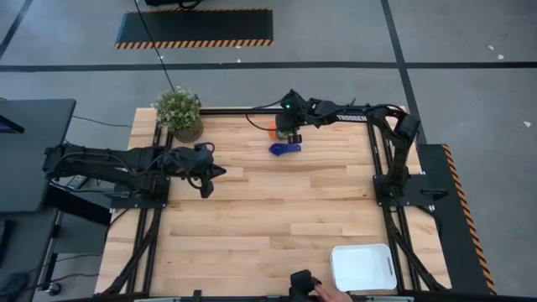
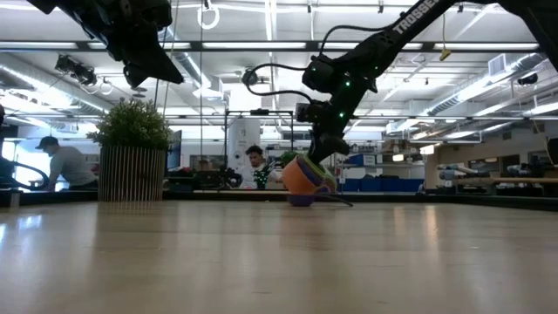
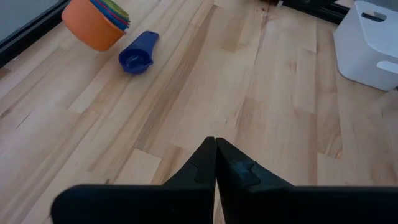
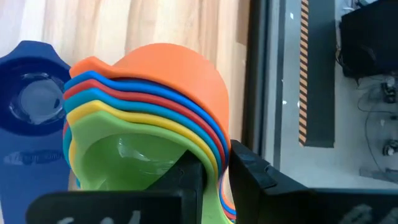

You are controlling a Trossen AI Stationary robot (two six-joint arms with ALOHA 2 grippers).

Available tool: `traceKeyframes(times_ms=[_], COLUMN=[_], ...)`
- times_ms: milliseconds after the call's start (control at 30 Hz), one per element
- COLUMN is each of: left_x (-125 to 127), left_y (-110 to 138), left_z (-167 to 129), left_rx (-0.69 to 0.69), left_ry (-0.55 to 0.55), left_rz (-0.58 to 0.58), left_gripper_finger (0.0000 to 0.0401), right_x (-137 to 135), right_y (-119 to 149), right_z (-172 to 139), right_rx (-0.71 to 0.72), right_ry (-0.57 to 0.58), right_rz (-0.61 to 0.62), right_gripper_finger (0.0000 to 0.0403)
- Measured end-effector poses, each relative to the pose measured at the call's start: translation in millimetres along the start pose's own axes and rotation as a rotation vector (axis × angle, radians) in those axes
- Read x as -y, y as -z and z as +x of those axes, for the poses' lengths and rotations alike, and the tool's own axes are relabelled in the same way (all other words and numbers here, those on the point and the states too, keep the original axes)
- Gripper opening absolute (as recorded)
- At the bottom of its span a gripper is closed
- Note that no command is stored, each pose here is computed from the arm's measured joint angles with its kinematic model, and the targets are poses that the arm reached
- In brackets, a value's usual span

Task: Nest measuring cups in basket
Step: Put the stacked measuring cups into the white bin

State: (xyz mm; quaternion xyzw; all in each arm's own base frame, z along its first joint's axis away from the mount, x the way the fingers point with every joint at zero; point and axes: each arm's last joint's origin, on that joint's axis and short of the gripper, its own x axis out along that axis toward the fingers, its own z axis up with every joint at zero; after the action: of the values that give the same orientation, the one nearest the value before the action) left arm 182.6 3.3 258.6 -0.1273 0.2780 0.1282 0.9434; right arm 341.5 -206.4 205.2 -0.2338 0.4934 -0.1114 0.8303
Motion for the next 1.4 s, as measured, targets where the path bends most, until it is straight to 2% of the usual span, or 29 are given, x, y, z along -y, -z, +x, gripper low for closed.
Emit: traceKeyframes(times_ms=[333, 600, 767, 1400], left_x=[0.8, 0.8, 0.8, 0.8], left_y=[-2.5, -2.6, -2.6, -2.6], left_z=[0.0, 0.0, 0.0, 0.0], left_rx=[0.026, 0.026, 0.026, 0.026], left_ry=[0.009, 0.009, 0.009, 0.009], left_rz=[-0.005, -0.006, -0.006, -0.005], left_gripper_finger=[0.0013, 0.0013, 0.0013, 0.0013], right_x=[3.6, -2.2, -11.7, -51.6], right_y=[1.7, 0.2, -3.8, -12.6], right_z=[-34.1, -63.5, -80.7, -137.2], right_rx=[-0.032, -0.104, -0.122, -0.194], right_ry=[-0.019, 0.002, -0.019, -0.094], right_rz=[0.105, 0.074, 0.076, 0.200], right_gripper_finger=[0.0058, 0.0058, 0.0058, 0.0058])
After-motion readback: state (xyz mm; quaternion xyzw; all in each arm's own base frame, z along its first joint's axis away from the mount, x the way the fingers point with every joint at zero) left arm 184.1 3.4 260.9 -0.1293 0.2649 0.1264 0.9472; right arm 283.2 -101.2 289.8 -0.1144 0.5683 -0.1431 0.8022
